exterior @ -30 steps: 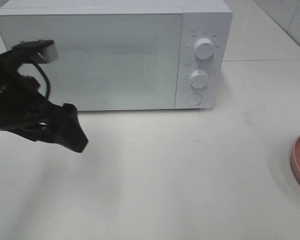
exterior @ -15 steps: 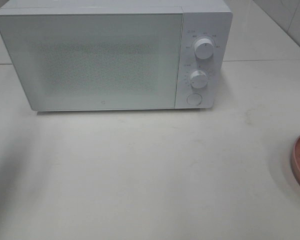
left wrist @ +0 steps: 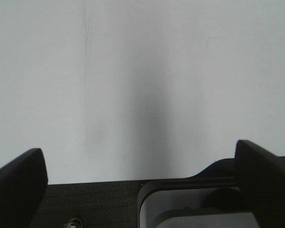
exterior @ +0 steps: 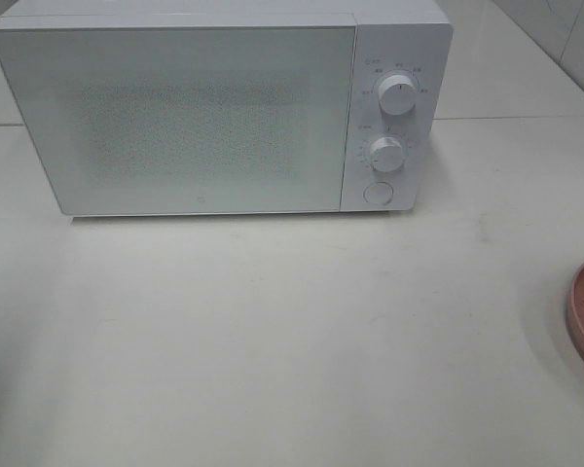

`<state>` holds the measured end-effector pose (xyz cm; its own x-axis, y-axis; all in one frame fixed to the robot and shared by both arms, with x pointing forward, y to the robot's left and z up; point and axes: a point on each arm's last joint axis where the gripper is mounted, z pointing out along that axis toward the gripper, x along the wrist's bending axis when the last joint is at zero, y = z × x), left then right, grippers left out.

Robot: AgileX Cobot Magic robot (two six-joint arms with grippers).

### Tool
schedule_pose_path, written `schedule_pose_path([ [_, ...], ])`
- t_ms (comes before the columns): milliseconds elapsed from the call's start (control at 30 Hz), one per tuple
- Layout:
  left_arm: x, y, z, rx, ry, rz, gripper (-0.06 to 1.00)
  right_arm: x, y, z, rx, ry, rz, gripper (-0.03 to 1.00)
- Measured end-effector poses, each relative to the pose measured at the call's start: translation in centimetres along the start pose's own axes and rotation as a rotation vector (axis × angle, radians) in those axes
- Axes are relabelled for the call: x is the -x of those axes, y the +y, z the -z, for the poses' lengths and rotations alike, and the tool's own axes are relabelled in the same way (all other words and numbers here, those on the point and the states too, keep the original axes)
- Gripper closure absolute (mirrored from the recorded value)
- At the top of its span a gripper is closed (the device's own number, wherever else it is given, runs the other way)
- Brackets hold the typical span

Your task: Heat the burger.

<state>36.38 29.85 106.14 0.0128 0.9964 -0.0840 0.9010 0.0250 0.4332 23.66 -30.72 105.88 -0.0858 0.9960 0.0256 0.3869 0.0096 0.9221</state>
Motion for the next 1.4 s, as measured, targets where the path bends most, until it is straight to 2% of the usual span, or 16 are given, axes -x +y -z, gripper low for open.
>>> schedule_pose_path([
  [33,0.0,0.0,0.0,0.000,0.000,0.000,-0.04,0.0,0.0,0.0,0.000,0.000,0.000,0.22],
  [100,0.0,-2.7,0.3,0.058,0.005,-0.006,-0.04,0.0,0.0,0.0,0.000,0.000,0.000,0.22],
  [200,0.1,-3.3,0.3,0.078,0.007,-0.008,-0.04,0.0,0.0,0.0,0.000,0.000,0.000,0.22],
  [333,0.1,-5.6,0.8,0.161,0.016,-0.012,-0.04,0.0,0.0,0.0,0.000,0.000,0.000,0.22],
  [600,0.3,-7.4,2.3,0.300,0.015,0.009,-0.04,0.0,0.0,0.0,0.000,0.000,0.000,0.22],
  [667,0.4,-8.5,3.2,0.389,0.015,0.002,-0.04,0.0,0.0,0.0,0.000,0.000,0.000,0.22],
  [967,0.6,-10.7,4.6,0.557,0.017,-0.020,-0.04,0.0,0.0,0.0,0.000,0.000,0.000,0.22],
  [1167,0.7,-11.9,5.2,0.637,0.018,-0.030,-0.04,0.0,0.0,0.0,0.000,0.000,0.000,0.22],
  [1400,0.7,-12.2,5.3,0.658,0.018,-0.032,-0.04,0.0,0.0,0.0,0.000,0.000,0.000,0.22],
])
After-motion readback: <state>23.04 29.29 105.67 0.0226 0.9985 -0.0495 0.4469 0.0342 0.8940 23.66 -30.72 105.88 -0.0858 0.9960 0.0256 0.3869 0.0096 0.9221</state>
